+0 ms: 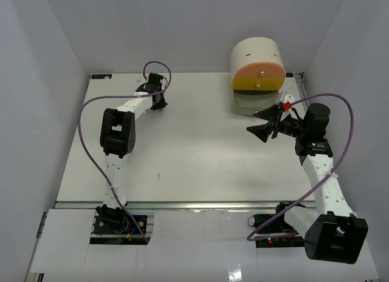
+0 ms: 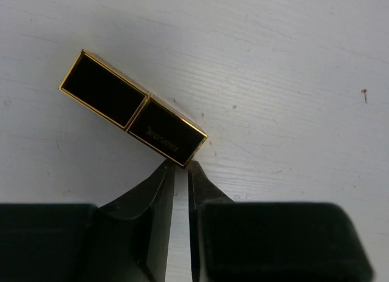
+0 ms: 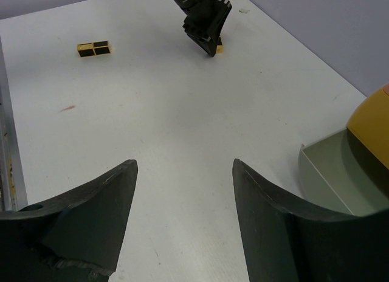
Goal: Organize the makeup
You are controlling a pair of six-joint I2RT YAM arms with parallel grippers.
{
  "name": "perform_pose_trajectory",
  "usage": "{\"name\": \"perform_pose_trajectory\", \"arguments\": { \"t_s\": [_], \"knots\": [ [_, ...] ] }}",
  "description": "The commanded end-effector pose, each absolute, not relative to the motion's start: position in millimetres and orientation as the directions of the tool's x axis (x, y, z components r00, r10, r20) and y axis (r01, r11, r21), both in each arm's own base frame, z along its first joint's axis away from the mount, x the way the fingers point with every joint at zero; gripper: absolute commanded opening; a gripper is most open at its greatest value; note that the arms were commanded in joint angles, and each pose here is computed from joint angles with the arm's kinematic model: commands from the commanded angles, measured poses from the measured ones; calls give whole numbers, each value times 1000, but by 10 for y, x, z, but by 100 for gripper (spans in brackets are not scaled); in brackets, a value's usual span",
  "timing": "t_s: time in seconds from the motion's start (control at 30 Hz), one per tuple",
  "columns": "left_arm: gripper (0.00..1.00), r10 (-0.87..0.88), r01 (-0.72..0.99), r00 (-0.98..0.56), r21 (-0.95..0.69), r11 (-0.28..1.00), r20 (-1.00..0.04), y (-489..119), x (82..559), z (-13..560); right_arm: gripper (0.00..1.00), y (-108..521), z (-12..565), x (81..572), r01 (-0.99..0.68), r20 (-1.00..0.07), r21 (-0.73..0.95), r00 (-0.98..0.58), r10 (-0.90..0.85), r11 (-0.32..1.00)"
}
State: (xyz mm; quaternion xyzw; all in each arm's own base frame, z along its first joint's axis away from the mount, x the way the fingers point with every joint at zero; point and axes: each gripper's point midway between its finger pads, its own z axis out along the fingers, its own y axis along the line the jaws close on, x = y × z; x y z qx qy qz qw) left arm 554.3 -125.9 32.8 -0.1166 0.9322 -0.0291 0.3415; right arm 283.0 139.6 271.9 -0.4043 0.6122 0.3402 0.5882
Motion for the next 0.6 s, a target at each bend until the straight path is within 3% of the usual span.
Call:
{"name": "perform_pose_trajectory", "arguments": {
  "t_s": [0.0, 0.03, 0.07, 0.1, 0.2, 0.3, 0.57],
  "knots": [
    [32, -250, -155, -712, -200, 967, -656, -1333, 5464, 767, 70, 1401, 2709, 2835, -899, -995, -72, 35, -92, 432],
    [41, -261, -176, -712, -194, 965, -652, -1298, 5422, 736, 70, 1397, 2705, 2838, -899, -995, -69, 32, -91, 433],
    [59, -289, -214, -693, -194, 957, -661, -1249, 5414, 780, 70, 1400, 2702, 2839, -899, -995, -69, 32, -92, 432],
    [71, -309, -232, -685, -204, 951, -660, -1226, 5415, 799, 70, 1398, 2702, 2839, -899, -995, -67, 31, -91, 432],
    [92, -390, -299, -669, -250, 921, -633, -1133, 5443, 798, 70, 1397, 2692, 2848, -900, -995, -66, 29, -91, 432],
    [98, -436, -334, -657, -281, 900, -615, -1112, 5544, 768, 70, 1395, 2680, 2852, -899, -996, -61, 24, -91, 435],
    [98, -548, -451, -615, -318, 834, -568, -1033, 5859, 608, 70, 1391, 2677, 2852, -899, -996, -62, 24, -91, 435]
  ]
}}
